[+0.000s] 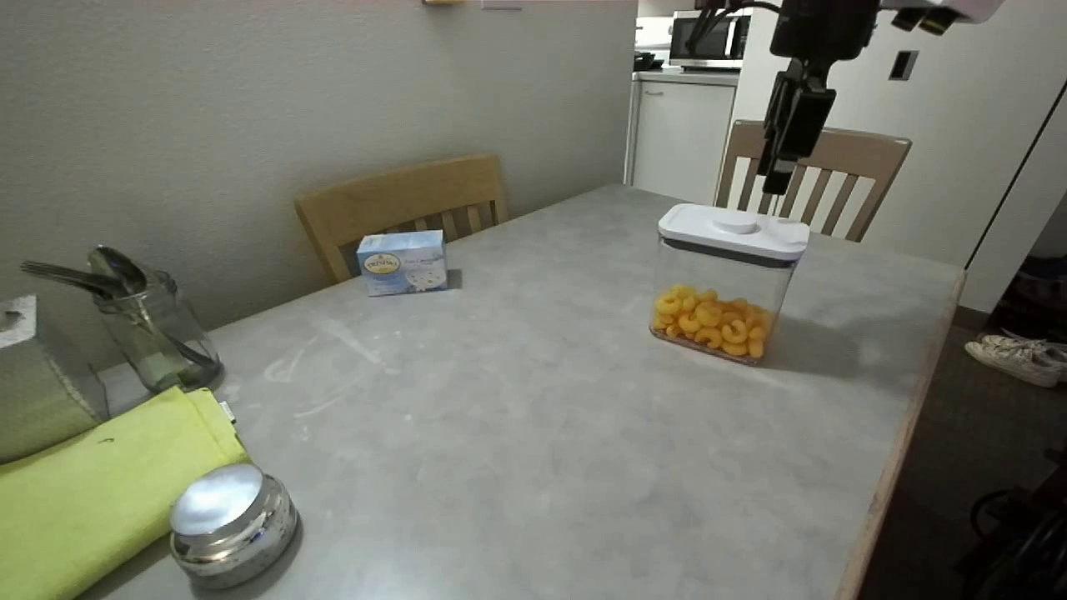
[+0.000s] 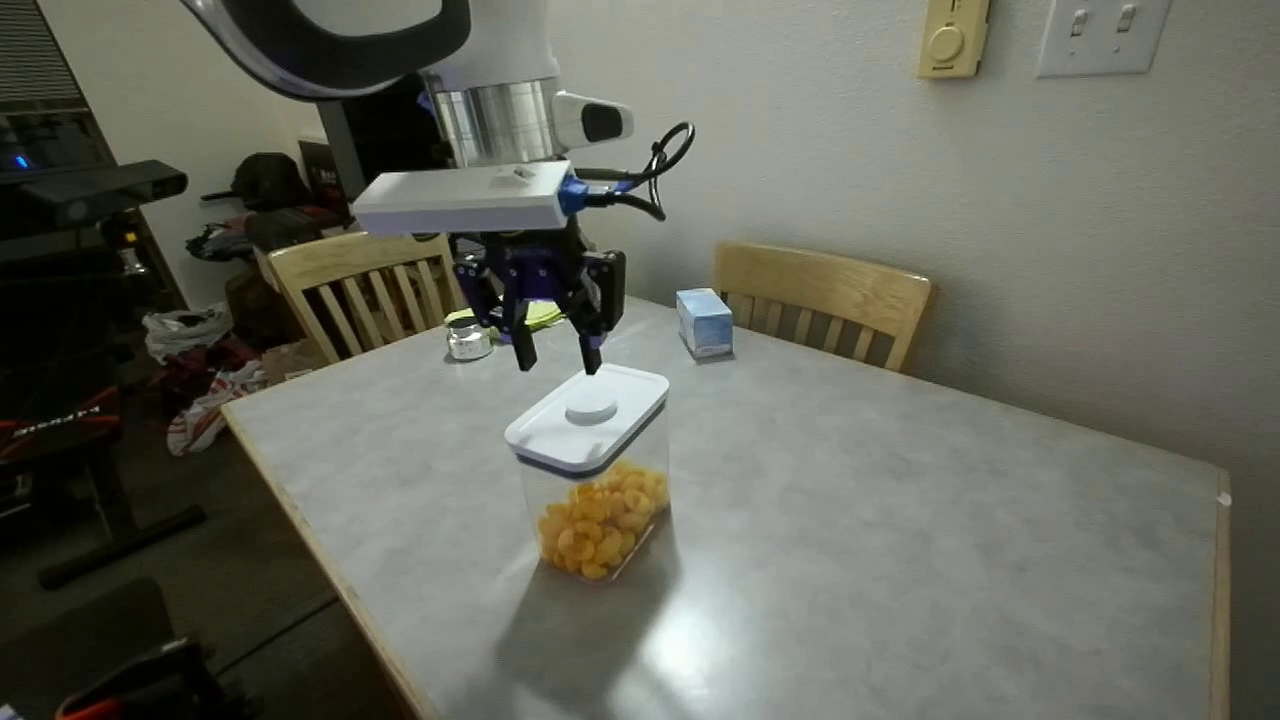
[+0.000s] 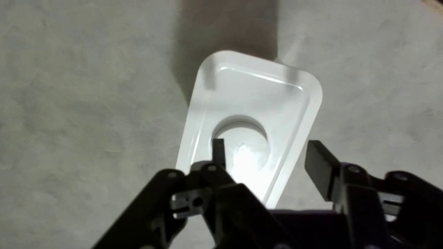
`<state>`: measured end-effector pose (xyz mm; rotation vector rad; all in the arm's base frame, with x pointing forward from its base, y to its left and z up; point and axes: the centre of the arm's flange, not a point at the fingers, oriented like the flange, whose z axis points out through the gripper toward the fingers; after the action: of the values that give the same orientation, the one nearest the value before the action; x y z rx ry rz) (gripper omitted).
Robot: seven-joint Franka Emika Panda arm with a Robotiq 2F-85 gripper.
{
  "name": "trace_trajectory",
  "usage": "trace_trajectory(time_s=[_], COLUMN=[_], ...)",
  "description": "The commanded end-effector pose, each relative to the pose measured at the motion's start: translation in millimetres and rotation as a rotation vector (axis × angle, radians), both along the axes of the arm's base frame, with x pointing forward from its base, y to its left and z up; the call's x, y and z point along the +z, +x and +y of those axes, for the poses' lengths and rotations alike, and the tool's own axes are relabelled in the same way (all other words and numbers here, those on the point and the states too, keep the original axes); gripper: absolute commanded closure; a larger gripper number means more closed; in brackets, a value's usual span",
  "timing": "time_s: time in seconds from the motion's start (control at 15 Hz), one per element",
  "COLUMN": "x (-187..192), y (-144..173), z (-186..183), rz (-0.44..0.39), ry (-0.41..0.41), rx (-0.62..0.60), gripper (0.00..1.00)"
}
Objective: Close the container
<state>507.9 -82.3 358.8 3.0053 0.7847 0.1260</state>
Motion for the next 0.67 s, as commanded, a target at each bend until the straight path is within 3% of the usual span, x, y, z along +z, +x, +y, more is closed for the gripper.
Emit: trace_trajectory(time_s=[0.0,0.27,0.6], x=[-10,-21,-41], y=[-7,-8,-10], z=[1,2,-3], rz=[0.014,0.015,0.02], ry=[0.006,0.016,0.034], rx=[0.0,-0.002,-0.016], gripper=[0.67,0.95,1.0])
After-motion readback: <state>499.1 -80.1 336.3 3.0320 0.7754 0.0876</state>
